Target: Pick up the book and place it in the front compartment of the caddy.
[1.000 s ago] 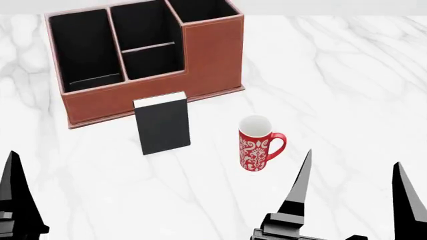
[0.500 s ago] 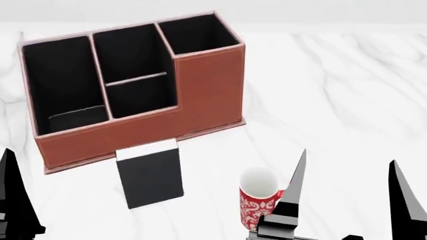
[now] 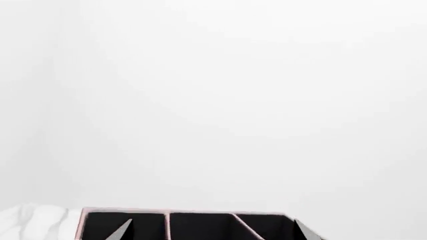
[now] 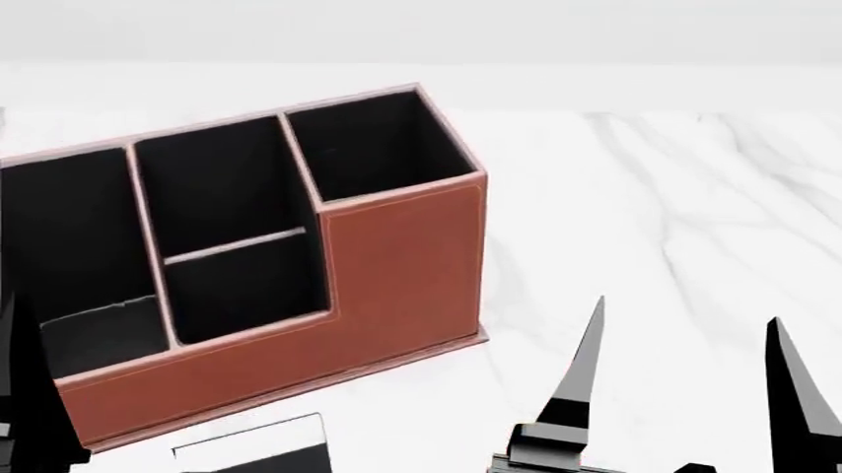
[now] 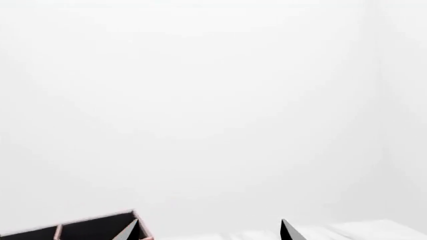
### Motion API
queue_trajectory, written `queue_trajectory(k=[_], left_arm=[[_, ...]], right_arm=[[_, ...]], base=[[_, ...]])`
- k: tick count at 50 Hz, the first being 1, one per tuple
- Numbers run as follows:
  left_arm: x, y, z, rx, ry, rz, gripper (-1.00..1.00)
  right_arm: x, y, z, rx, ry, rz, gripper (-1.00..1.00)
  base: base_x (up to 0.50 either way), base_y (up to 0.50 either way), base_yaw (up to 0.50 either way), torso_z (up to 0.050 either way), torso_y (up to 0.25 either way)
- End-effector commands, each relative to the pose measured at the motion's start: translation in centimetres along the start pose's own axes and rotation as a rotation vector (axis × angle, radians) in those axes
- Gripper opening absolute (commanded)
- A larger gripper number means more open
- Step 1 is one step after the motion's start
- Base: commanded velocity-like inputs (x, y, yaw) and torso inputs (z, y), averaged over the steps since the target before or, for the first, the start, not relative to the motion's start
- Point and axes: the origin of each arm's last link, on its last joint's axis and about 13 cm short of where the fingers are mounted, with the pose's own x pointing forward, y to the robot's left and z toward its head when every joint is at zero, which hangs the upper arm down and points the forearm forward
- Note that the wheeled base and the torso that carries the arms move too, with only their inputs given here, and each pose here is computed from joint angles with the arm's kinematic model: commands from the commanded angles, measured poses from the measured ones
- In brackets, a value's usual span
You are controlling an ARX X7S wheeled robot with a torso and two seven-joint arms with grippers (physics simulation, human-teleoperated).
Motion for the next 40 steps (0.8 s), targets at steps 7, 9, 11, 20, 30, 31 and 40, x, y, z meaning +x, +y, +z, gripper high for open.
queue_trajectory(k=[7,9,11,20,30,31,40], left_arm=[[-0.04,-0.11,0.05,-0.003,-0.002,-0.009,1.00],[-0.05,-0.11,0.07,-0.004,-0.002,-0.009,1.00],[-0.04,-0.11,0.12,-0.005,-0.003,-0.009,1.00],[-0.12,-0.19,0.35,-0.010,0.000,-0.010,1.00],[-0.05,-0.15,0.24,-0.003,0.002,-0.006,1.00],[-0.05,-0.16,0.27,-0.003,0.002,-0.006,1.00],[-0.07,-0.17,0.33,-0.004,0.003,-0.007,1.00]], right_arm=[[-0.01,-0.02,-0.17,-0.005,0.008,0.001,1.00],[0.00,-0.04,-0.29,-0.005,0.008,0.001,1.00],[-0.01,-0.04,-0.26,-0.004,0.008,0.002,1.00],[-0.03,-0.02,-0.24,-0.005,0.008,0.005,1.00],[0.09,-0.01,-0.51,-0.035,0.029,-0.033,1.00],[0.09,0.00,-0.54,-0.037,0.032,-0.032,1.00],[-0.01,0.11,-0.58,0.001,0.032,0.005,1.00]], base=[[0.50,0.00,0.00,0.000,0.001],[0.50,0.00,0.00,0.000,0.000],[0.50,0.00,0.00,0.000,0.005],[0.50,0.00,0.00,0.000,0.001],[0.08,0.01,0.00,0.000,0.001],[0.00,0.28,0.00,0.000,0.000],[0.00,0.00,0.00,0.000,0.000]])
